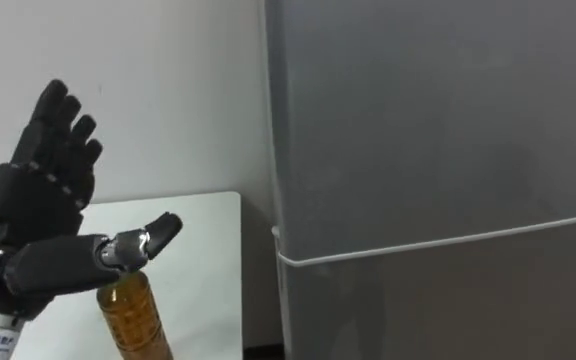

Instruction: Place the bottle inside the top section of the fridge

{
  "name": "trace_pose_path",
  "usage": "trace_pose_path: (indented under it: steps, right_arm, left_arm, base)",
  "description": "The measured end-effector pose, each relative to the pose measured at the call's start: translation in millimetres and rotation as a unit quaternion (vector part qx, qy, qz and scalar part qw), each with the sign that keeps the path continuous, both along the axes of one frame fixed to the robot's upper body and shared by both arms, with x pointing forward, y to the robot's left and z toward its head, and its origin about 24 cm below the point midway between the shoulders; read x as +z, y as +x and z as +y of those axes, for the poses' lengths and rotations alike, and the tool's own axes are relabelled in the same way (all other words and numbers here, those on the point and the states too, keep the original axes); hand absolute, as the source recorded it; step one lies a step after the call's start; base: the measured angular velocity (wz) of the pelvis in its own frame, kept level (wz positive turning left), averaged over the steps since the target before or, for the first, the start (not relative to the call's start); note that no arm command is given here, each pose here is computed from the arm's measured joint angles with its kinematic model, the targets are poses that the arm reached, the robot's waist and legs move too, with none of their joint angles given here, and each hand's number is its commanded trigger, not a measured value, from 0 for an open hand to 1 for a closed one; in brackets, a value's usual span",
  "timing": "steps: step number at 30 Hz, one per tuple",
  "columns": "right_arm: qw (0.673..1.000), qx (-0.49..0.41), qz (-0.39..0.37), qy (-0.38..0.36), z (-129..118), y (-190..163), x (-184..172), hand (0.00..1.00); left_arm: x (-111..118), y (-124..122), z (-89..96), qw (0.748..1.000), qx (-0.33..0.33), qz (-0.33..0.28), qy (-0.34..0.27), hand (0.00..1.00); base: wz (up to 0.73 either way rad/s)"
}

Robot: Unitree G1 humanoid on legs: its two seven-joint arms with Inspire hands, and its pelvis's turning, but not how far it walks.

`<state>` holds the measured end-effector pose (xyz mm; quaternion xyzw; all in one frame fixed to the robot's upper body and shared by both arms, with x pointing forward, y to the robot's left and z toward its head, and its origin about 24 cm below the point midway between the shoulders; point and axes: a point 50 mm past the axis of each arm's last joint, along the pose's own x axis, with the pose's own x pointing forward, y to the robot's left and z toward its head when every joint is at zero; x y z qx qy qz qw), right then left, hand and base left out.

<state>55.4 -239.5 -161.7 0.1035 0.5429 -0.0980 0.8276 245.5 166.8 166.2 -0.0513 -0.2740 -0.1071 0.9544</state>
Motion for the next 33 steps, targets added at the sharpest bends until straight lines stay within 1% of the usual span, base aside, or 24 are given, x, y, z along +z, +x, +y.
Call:
trace_pose_path:
  steps: [4,5,8,11,15,19,25,33]
  right_arm:
    - [1.0,0.001,-0.001,0.0,0.2,1.9,0.1,0.0]
    - [1.0,0.001,-0.001,0.0,0.4,1.9,0.0,0.0]
    - [1.0,0.011,0.001,-0.001,1.4,5.2,-0.2,0.0]
    - [1.0,0.021,0.003,-0.003,3.4,9.8,-0.7,0.0]
    - [1.0,0.026,0.009,-0.003,4.6,12.3,-1.4,0.0]
    - [1.0,0.025,0.01,-0.004,4.8,12.9,-1.6,0.0]
    - [1.0,0.021,0.011,-0.005,5.8,13.2,-1.9,0.0]
    - [1.0,0.017,0.015,-0.002,6.3,15.6,-2.4,0.0]
  left_arm:
    - [1.4,-2.6,-14.4,0.999,-0.051,-0.001,0.012,0.0]
    - [3.5,-2.2,-20.5,0.997,-0.074,-0.004,0.01,0.0]
    - [8.8,-0.8,-32.8,0.994,-0.11,-0.015,0.018,0.0]
    - [9.0,-1.7,-43.6,0.99,-0.139,-0.018,0.024,0.0]
    - [7.5,-3.5,-51.4,0.986,-0.164,-0.018,0.029,0.0]
    - [7.5,-4.3,-54.3,0.984,-0.175,-0.02,0.026,0.0]
    - [8.6,-4.9,-56.3,0.98,-0.197,-0.02,-0.009,0.0]
    - [11.8,-7.6,-58.9,0.976,-0.215,-0.028,0.005,0.0]
  base:
    - [-0.07]
    - [0.0]
    - [0.0]
    - [0.0]
    - [0.0]
    - [0.0]
    - [0.0]
    - [0.0]
